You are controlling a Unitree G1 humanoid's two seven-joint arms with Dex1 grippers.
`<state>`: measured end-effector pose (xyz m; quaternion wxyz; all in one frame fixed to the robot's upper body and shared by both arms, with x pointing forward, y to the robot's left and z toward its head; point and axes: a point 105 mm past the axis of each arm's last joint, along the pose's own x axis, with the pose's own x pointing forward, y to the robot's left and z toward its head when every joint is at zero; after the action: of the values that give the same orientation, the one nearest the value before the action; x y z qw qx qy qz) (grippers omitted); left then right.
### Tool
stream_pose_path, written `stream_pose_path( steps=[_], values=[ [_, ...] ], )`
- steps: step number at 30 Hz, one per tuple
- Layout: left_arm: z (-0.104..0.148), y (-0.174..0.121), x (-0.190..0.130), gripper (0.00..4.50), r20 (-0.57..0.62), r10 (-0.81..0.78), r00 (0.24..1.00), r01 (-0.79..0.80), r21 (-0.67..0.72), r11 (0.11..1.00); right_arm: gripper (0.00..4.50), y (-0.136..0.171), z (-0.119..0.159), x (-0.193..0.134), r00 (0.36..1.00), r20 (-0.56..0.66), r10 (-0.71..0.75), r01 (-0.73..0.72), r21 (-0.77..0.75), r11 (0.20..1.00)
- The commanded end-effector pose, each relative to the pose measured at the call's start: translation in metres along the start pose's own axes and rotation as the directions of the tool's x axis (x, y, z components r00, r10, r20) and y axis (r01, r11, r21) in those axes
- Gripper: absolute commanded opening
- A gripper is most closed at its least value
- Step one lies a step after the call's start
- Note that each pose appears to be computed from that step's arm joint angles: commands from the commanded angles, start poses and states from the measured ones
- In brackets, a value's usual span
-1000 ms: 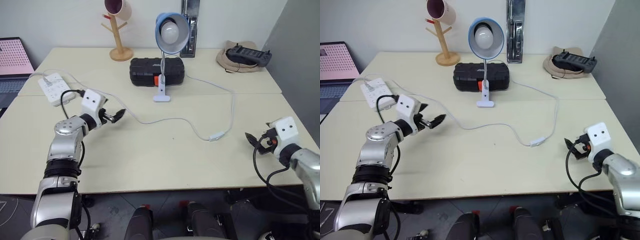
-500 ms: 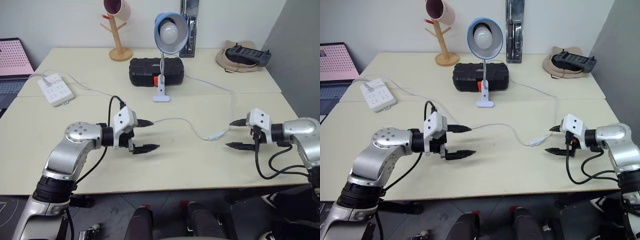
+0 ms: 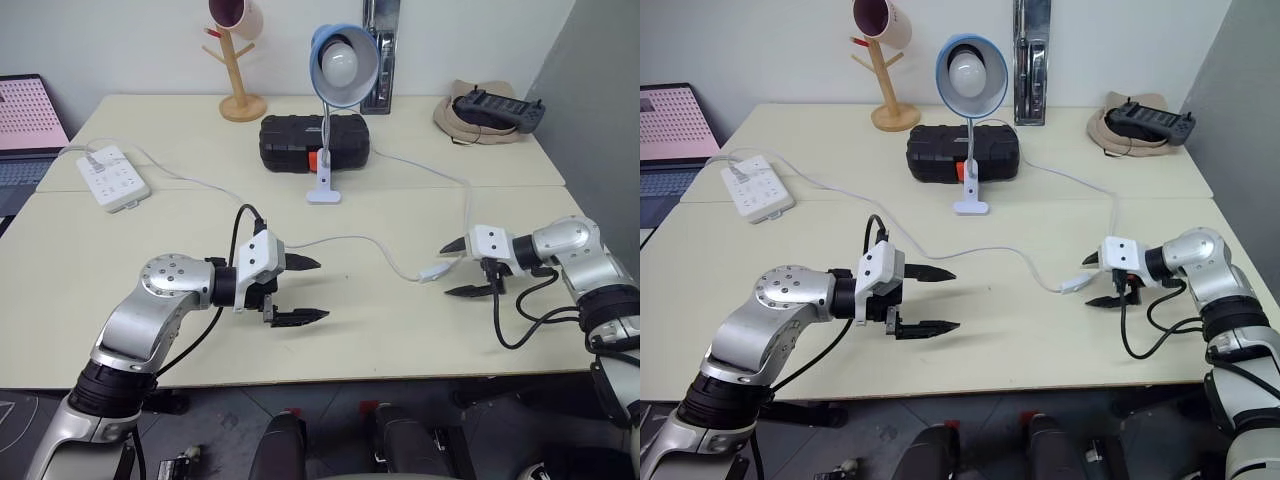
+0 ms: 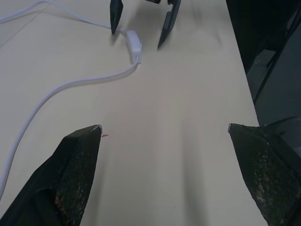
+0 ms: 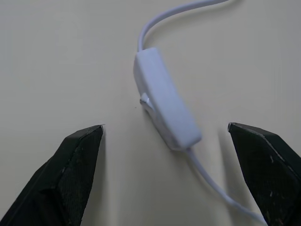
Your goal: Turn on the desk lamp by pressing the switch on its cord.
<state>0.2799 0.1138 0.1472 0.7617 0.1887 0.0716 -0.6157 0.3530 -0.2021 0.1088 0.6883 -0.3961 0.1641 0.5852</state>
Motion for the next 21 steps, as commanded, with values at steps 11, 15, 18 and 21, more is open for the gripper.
stream_pose_path(
  steps=[11,15,18,21],
  values=[
    [0.009,-0.001,0.004,4.5,0.042,0.011,0.999,-0.012,0.015,1.0,1.46,-0.009,0.006,-0.005,1.0,0.022,-0.017,0.018,-0.04,0.999],
    [0.01,0.002,0.005,4.5,0.053,0.023,0.998,-0.023,0.003,1.0,0.55,-0.009,0.007,-0.005,0.999,0.044,-0.029,0.029,-0.011,1.0],
    [0.009,0.002,0.006,4.5,0.056,0.021,0.998,-0.021,-0.01,1.0,0.34,-0.009,0.01,-0.006,0.996,0.075,-0.046,0.045,0.022,0.999],
    [0.012,0.006,0.007,4.5,0.097,0.04,0.994,-0.03,-0.106,0.994,0.34,-0.013,0.029,-0.007,0.981,0.171,-0.088,0.062,0.151,0.987]
  ],
)
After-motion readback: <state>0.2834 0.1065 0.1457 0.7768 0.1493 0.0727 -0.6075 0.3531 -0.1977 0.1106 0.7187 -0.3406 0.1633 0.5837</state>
